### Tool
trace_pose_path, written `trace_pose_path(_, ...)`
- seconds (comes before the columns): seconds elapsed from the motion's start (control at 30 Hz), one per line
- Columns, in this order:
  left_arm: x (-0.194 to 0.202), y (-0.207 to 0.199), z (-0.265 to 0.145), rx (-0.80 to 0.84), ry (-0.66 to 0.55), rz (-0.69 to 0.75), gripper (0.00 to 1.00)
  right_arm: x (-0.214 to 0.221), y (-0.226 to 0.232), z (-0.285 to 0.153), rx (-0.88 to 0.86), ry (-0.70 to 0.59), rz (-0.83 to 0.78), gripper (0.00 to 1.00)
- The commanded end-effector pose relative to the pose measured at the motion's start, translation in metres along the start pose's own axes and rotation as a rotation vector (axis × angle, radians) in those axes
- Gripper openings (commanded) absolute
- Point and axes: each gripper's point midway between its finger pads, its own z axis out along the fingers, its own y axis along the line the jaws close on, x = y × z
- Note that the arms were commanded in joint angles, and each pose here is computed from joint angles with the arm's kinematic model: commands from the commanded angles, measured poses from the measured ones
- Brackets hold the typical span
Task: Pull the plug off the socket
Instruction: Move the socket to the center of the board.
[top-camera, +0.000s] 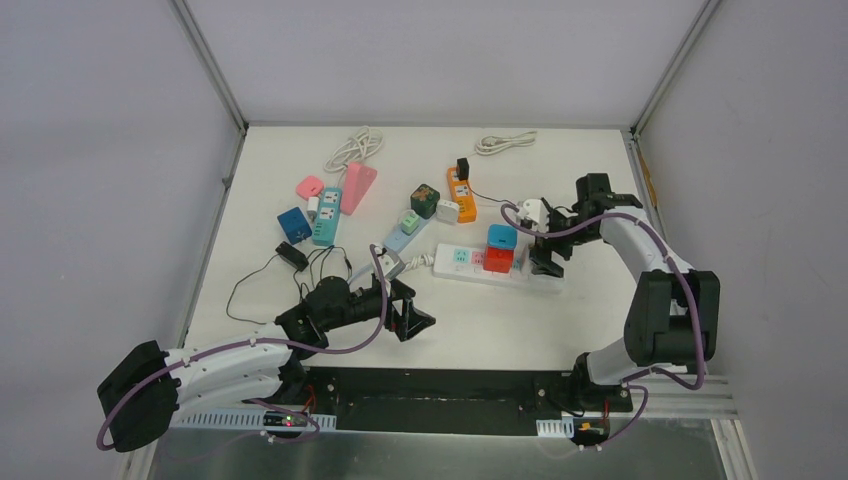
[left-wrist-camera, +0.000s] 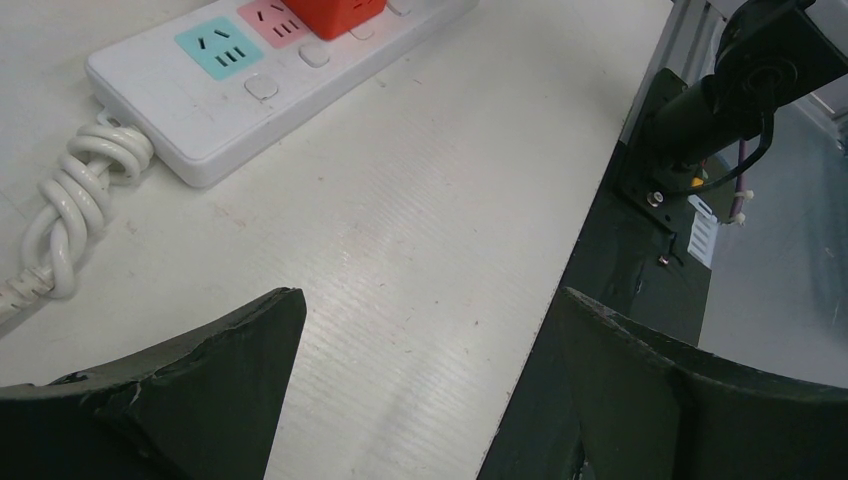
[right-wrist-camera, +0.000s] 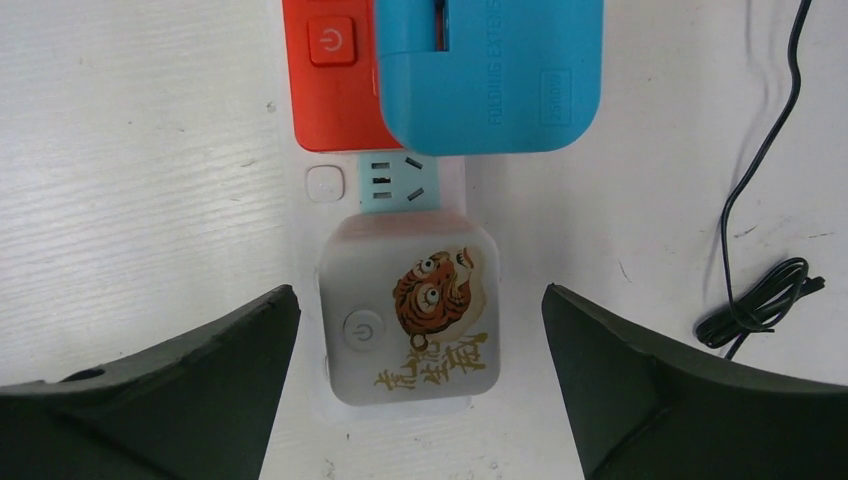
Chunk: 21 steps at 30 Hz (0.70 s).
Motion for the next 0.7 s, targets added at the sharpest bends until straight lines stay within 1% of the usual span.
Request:
trace_pose_path(0.0,-0.009,-0.002,0.000,0.023,-0.044,0.038,0.99,-0.004,-0.010,0.003,0.030,0.005,-0.080,0.94)
trace_pose_path(0.2,-0.008,-0.003,0.001,0.025,-0.040,0.036,0.99,0.004,0.000,0.011,-0.014,0.023,-0.111,0.85)
trace_pose_path(0.53,-0.009,-0.004,0.000,0.030,-0.044,0.033,0.99,0.009,0.007,0.013,-0.060,0.041,-0.112,0.67)
trace_pose_path(0.6,-0.008,-0.004,0.000,0.030,-0.043,0.034,0.99,0.010,0.010,0.012,-0.072,0.044,-0.118,0.61)
trace_pose_path(0.67,-0.008,-0.004,0.000,0.030,-0.042,0.034,0.99,0.010,0.015,0.012,-0.091,0.041,-0.127,0.51)
